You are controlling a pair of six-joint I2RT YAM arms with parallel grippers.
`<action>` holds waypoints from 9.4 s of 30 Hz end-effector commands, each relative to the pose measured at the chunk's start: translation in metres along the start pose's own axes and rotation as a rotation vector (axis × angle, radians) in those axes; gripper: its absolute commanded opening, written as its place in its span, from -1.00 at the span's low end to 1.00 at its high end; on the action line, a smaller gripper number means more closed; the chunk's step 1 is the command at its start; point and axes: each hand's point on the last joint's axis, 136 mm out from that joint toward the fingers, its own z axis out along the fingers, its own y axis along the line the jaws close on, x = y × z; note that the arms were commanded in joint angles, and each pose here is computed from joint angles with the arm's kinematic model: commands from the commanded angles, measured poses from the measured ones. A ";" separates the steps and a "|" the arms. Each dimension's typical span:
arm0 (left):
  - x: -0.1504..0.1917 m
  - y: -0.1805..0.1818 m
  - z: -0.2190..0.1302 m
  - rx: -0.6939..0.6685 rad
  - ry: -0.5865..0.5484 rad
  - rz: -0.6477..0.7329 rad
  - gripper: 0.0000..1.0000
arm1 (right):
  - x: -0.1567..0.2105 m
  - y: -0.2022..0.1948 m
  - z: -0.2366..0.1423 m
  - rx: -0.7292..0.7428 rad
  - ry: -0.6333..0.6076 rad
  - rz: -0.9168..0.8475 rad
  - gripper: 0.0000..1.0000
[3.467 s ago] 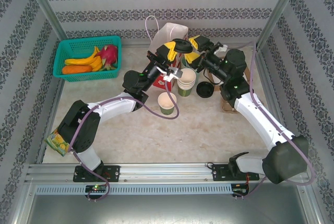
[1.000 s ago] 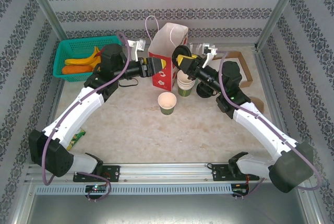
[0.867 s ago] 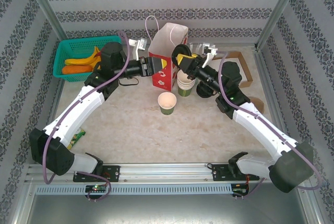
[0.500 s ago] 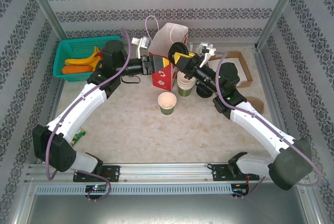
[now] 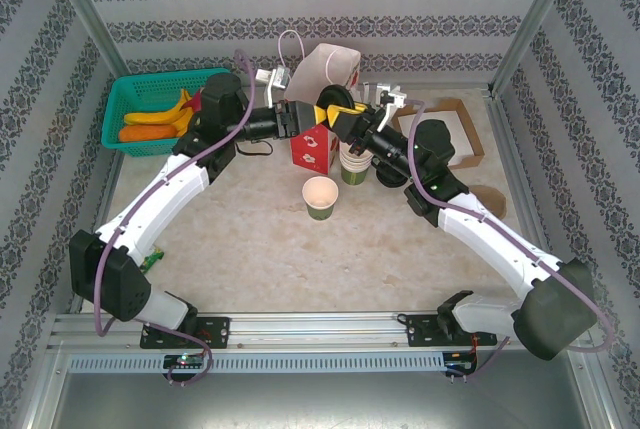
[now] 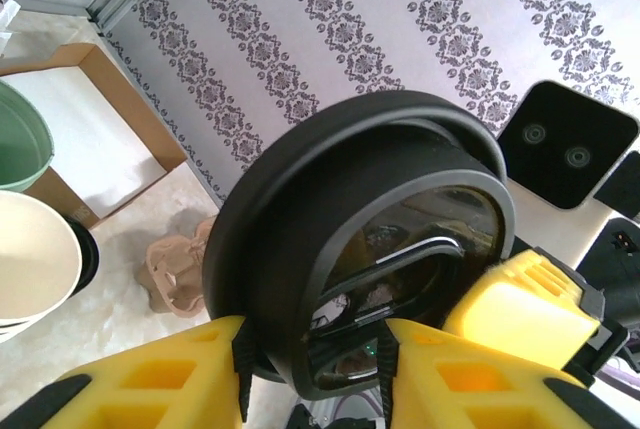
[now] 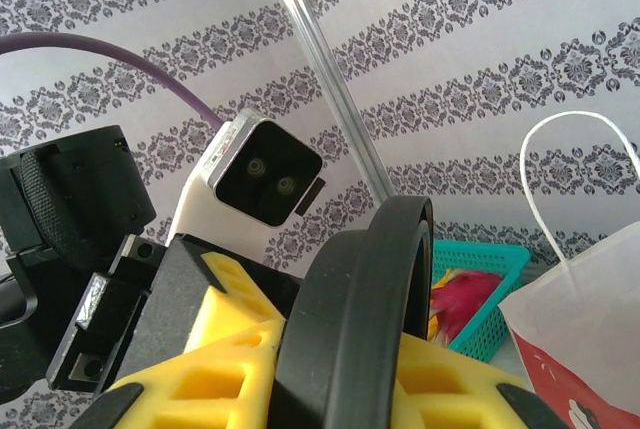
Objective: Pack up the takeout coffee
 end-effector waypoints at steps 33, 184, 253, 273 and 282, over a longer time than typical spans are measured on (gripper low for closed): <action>-0.005 0.035 -0.005 -0.219 0.001 -0.007 -1.00 | 0.013 0.012 0.018 -0.047 0.085 0.016 -0.57; 0.202 0.208 -0.024 -0.928 0.785 -0.381 -1.00 | 0.267 -0.117 -0.087 0.680 0.732 0.771 -0.58; 0.180 0.195 -0.042 -0.994 0.987 -0.042 -1.00 | 0.226 -0.105 -0.072 0.597 0.661 0.715 -0.32; 0.185 0.208 -0.020 -0.954 0.983 -0.048 -1.00 | 0.273 -0.120 -0.072 0.668 0.796 0.803 -0.29; 0.191 0.217 -0.009 -0.938 0.986 -0.053 -1.00 | 0.295 -0.124 -0.083 0.743 0.841 0.839 -0.20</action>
